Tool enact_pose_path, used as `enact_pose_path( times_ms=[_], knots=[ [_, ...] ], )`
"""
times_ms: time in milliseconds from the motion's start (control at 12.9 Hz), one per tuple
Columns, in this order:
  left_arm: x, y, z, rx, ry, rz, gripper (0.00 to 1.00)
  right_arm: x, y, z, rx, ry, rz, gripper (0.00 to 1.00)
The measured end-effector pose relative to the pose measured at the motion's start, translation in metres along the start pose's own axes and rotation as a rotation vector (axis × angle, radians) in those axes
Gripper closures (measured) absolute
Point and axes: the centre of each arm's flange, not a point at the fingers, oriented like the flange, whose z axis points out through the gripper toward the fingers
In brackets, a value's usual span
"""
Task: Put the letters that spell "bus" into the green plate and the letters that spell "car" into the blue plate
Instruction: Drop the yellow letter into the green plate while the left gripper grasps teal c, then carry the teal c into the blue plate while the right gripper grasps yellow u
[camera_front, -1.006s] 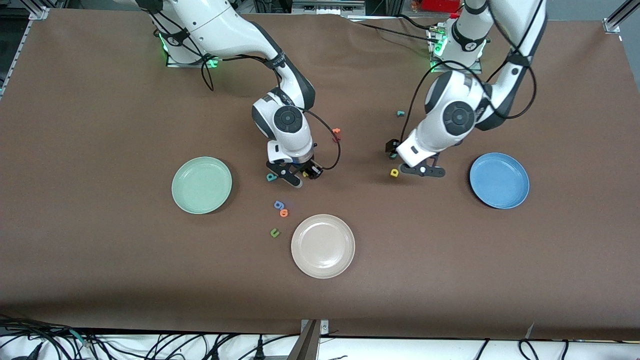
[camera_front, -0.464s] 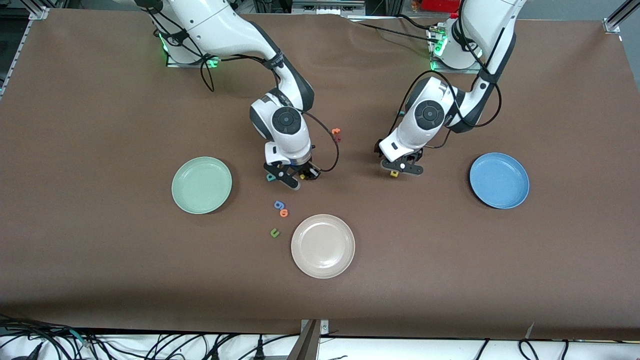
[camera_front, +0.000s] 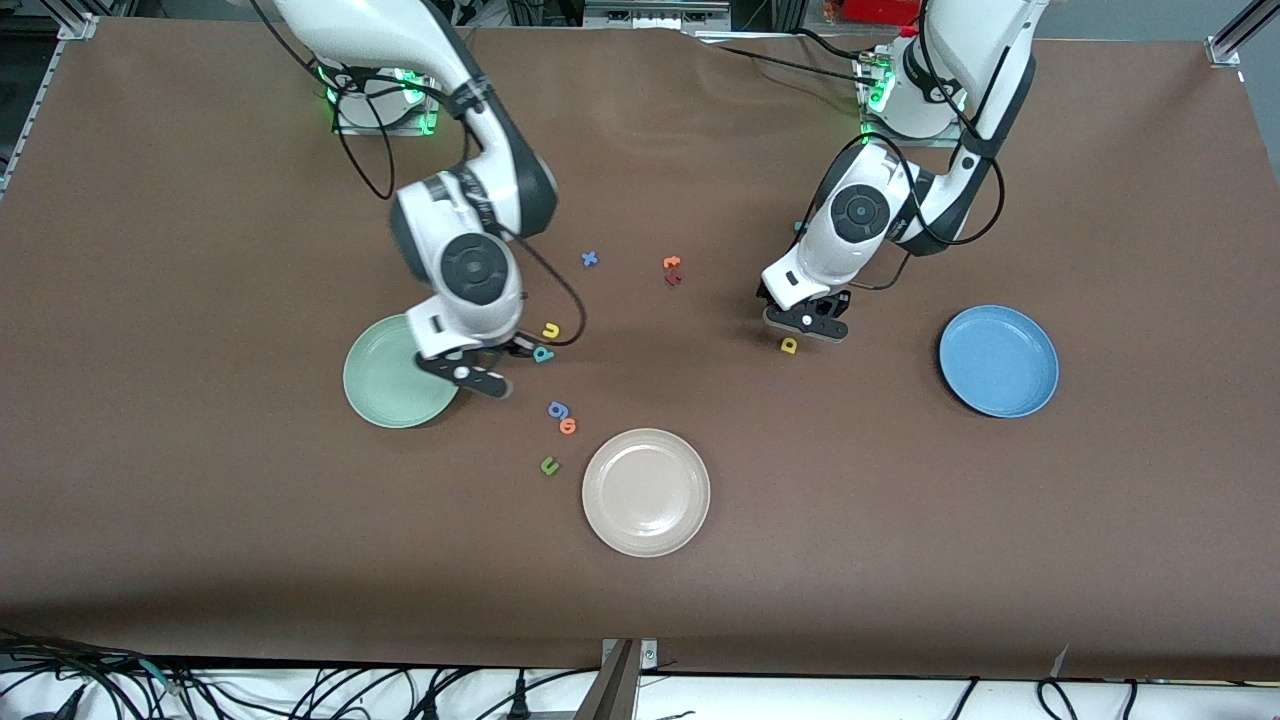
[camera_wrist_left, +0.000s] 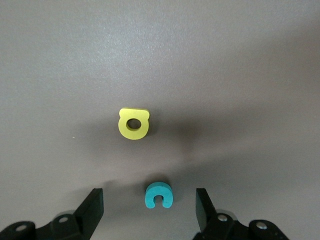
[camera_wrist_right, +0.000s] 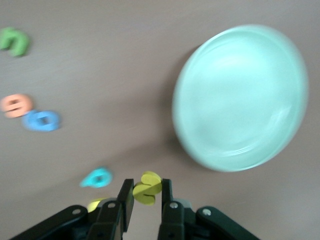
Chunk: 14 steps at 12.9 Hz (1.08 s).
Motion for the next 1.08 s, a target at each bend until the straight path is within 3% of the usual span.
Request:
enact_pose_path(
  times_ms=[387,542,696,929,1083],
  knots=[
    [-0.004,0.003,0.006,0.002,-0.010,0.010,0.26,0.033,0.079,0.054,-0.067,-0.061,-0.088,0.69],
    [-0.005,0.005,0.012,0.002,-0.016,0.013,0.26,0.036,0.090,0.069,-0.065,-0.072,-0.088,0.50],
    [-0.007,0.010,0.019,-0.001,-0.014,0.023,0.26,0.034,0.087,0.067,-0.030,-0.086,-0.071,0.30],
    [-0.007,0.011,0.022,-0.001,-0.012,0.027,0.26,0.023,0.062,0.053,0.081,-0.110,-0.038,0.00],
    [-0.008,0.013,0.023,0.014,-0.008,0.058,0.29,0.002,0.024,0.039,0.128,-0.071,0.004,0.00]
  ],
)
